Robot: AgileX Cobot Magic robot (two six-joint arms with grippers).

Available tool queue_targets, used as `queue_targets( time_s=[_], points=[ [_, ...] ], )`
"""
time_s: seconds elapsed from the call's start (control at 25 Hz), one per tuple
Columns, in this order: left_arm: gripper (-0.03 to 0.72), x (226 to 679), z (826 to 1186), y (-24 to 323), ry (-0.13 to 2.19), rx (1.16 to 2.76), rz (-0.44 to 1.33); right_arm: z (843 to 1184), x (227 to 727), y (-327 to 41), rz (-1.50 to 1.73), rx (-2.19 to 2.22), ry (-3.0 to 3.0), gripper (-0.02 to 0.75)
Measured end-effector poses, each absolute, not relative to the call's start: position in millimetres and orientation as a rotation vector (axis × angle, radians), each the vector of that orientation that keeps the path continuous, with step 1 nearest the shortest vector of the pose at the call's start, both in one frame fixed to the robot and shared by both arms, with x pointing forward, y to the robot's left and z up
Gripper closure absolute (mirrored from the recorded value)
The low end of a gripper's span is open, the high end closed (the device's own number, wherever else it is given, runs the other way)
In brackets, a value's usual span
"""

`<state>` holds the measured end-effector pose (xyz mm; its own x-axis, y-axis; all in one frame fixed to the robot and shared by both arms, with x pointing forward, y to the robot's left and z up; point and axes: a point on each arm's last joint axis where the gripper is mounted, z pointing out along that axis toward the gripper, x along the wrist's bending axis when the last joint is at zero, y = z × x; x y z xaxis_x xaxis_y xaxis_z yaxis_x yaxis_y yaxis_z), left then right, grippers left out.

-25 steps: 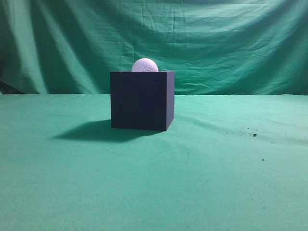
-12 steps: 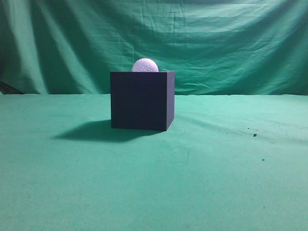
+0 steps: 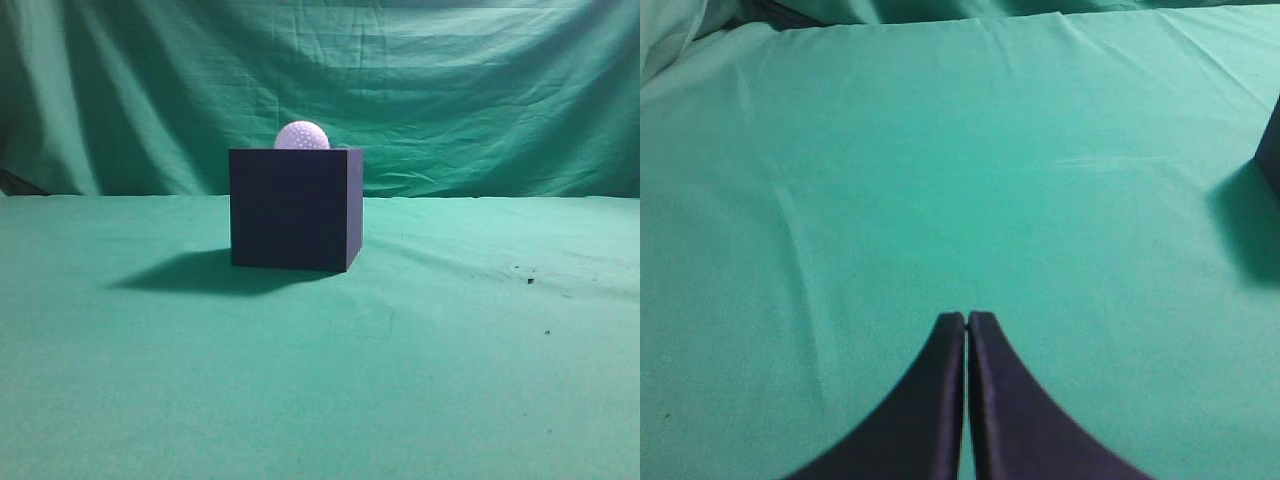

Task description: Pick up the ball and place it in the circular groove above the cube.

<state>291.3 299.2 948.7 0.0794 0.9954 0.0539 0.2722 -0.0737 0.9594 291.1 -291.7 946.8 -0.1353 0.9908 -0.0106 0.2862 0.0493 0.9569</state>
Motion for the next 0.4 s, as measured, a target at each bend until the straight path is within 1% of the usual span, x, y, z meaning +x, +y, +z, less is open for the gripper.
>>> queue_targets(
  time_s=[0.4],
  points=[
    [0.688,291.3,948.7,299.2,1.324,1.494,1.058,946.2,290.9,-291.8,1.131,1.344,1.541,0.738]
  ],
)
